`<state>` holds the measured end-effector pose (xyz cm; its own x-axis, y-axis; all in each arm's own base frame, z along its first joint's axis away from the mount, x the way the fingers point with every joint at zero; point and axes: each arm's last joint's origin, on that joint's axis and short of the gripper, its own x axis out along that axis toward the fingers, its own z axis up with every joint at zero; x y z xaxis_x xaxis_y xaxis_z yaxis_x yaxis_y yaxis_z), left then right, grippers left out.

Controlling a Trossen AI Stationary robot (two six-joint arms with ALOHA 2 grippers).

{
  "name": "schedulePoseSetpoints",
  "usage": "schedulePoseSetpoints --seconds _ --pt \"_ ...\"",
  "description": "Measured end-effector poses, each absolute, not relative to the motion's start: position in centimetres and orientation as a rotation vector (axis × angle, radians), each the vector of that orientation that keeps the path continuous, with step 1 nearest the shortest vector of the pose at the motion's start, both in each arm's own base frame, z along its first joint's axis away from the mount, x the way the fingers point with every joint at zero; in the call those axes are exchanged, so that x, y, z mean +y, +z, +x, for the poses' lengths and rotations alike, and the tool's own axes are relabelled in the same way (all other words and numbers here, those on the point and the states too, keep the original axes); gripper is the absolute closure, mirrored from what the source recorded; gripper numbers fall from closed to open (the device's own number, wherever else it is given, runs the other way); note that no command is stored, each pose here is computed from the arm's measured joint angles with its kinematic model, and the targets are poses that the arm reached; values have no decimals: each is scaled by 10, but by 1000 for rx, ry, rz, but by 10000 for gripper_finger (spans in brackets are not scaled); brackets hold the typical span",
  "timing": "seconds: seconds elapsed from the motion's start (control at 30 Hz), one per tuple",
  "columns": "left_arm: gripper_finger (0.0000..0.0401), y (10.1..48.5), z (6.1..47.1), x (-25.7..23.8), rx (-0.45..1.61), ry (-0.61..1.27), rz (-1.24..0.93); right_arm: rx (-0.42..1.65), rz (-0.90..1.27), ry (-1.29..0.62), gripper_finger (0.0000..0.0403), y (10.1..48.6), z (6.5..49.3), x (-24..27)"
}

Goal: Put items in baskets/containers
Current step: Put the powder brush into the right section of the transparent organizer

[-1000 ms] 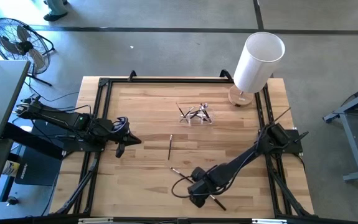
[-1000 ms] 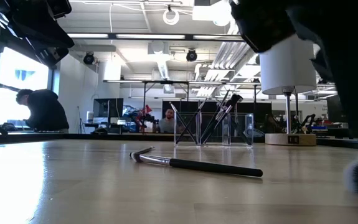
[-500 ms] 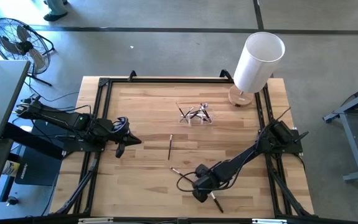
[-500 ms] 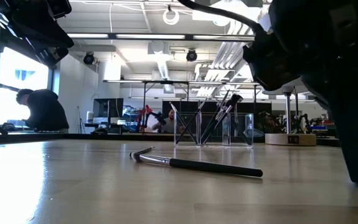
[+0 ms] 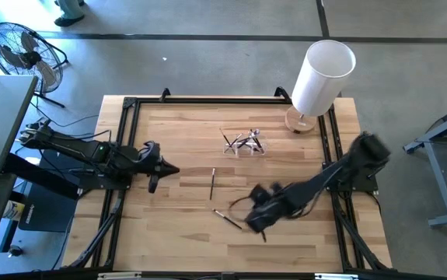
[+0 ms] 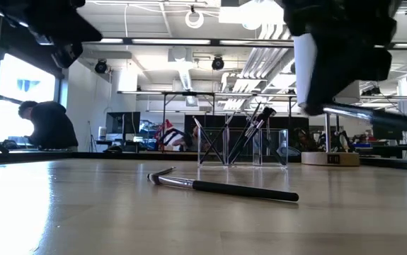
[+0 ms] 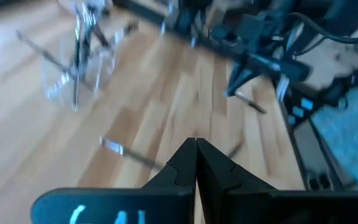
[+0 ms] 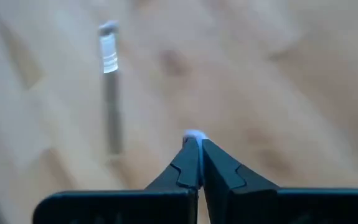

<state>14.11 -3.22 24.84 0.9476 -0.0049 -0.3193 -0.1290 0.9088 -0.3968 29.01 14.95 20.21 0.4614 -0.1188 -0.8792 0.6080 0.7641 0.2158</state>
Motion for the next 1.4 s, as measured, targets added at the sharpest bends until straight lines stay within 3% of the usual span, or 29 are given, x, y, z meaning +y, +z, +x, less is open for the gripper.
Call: schedulePoseSetpoints --seconds 0.27,0.6,0.8,1.2,1.4 --pt "401 264 145 -29 134 151 -332 550 582 -505 402 236 210 59" --pt "401 260 163 -27 69 417 -291 -120 298 -494 402 244 174 -36" --pt "390 250 185 -30 38 572 -273 -65 191 -507 403 224 175 -69" --pt "239 236 219 -38 26 674 -304 154 173 -372 399 186 193 -82" --pt "225 247 235 -37 108 686 -209 74 157 -422 397 194 192 -84"
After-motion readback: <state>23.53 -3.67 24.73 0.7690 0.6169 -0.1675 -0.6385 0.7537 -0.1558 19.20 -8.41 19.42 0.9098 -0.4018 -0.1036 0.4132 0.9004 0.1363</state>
